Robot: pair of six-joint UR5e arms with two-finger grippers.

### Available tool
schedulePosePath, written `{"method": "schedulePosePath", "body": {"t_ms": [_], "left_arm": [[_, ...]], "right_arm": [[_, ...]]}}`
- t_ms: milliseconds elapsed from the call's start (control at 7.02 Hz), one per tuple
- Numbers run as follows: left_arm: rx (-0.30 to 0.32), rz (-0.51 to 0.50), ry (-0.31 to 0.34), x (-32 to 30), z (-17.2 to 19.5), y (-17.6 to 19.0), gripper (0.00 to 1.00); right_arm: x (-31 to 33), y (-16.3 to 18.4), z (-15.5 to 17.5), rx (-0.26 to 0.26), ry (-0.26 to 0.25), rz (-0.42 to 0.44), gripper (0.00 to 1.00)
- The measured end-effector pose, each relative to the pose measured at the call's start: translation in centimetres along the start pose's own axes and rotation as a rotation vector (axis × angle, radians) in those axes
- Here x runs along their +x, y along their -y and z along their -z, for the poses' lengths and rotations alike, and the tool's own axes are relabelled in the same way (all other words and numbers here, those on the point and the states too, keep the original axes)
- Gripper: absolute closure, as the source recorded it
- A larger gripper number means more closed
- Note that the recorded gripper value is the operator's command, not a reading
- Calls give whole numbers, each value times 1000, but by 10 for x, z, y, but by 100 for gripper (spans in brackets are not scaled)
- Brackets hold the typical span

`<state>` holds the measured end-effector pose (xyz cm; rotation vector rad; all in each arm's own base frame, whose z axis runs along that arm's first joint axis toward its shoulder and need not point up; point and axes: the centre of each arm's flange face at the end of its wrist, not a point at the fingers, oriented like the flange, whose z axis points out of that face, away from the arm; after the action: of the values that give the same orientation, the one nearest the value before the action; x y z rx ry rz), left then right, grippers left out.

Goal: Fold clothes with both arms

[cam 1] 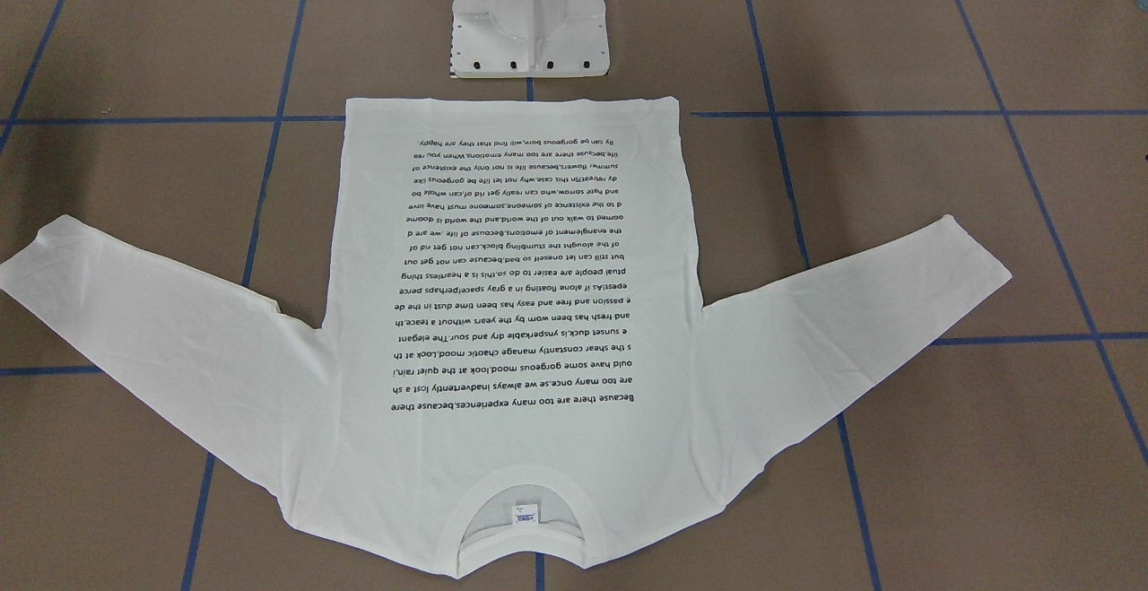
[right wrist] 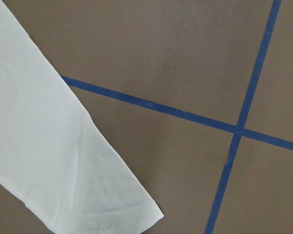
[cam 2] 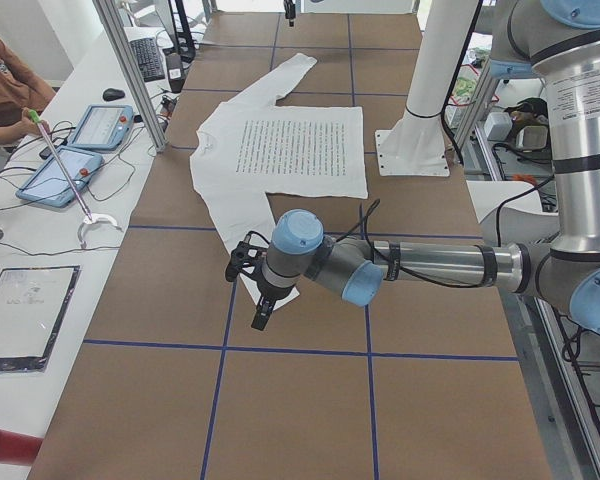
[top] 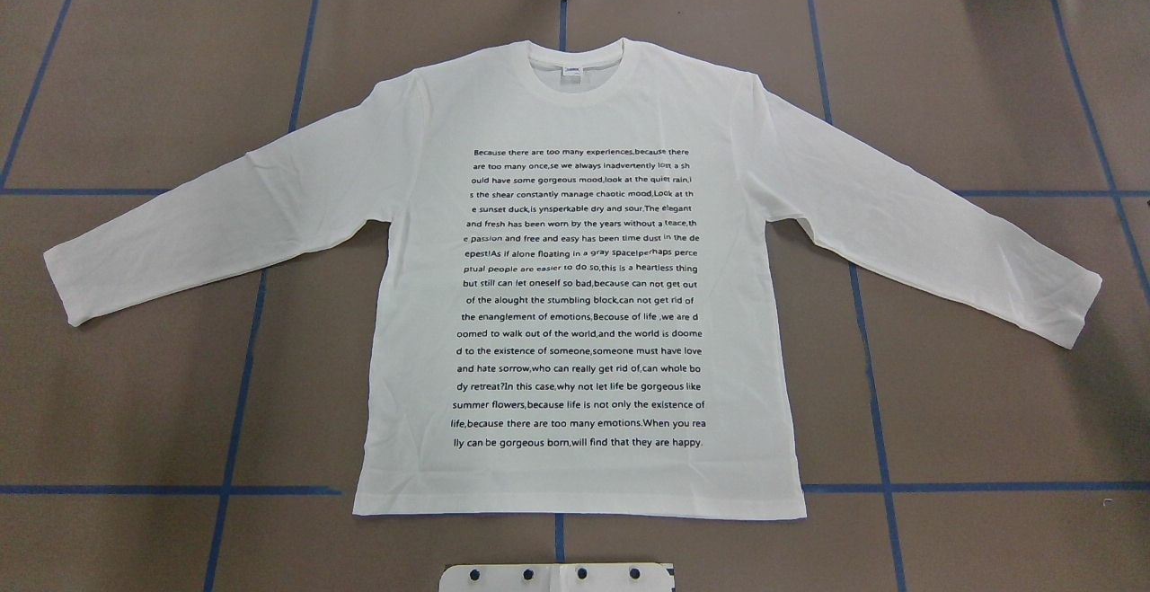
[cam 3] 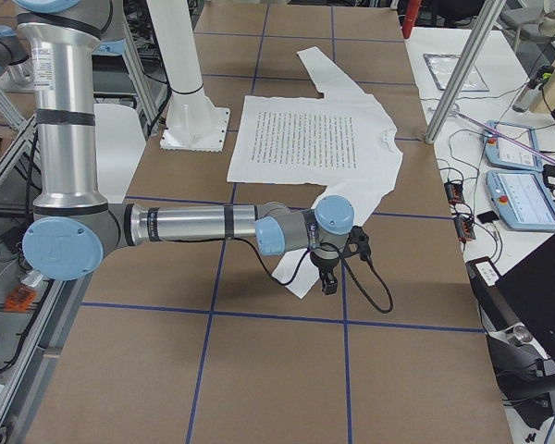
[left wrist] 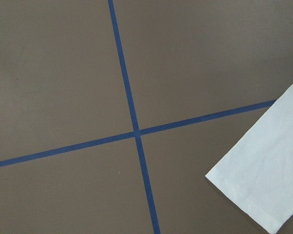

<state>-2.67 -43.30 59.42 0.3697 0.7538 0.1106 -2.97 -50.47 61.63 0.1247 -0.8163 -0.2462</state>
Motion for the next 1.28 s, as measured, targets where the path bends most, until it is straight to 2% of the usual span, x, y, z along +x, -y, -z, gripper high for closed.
{"method": "schedulePosePath", "body": {"t_ms": [428,713,1140,1283], "left_arm": [[-1,0,-3,3,0,0,0],[15,-14,-5,6,3,3,0],[22,-20,-5,7,4,4,0],[22,-20,-5,8,4,4,0]], "right_arm": [[-24,4,-23,-18,18,-72,1],[-51,-1,-50,23,32,-152,1],[-81,-30,-86,90,105,-445,5],[-78,-42,-97,95,113,-513,8]]}}
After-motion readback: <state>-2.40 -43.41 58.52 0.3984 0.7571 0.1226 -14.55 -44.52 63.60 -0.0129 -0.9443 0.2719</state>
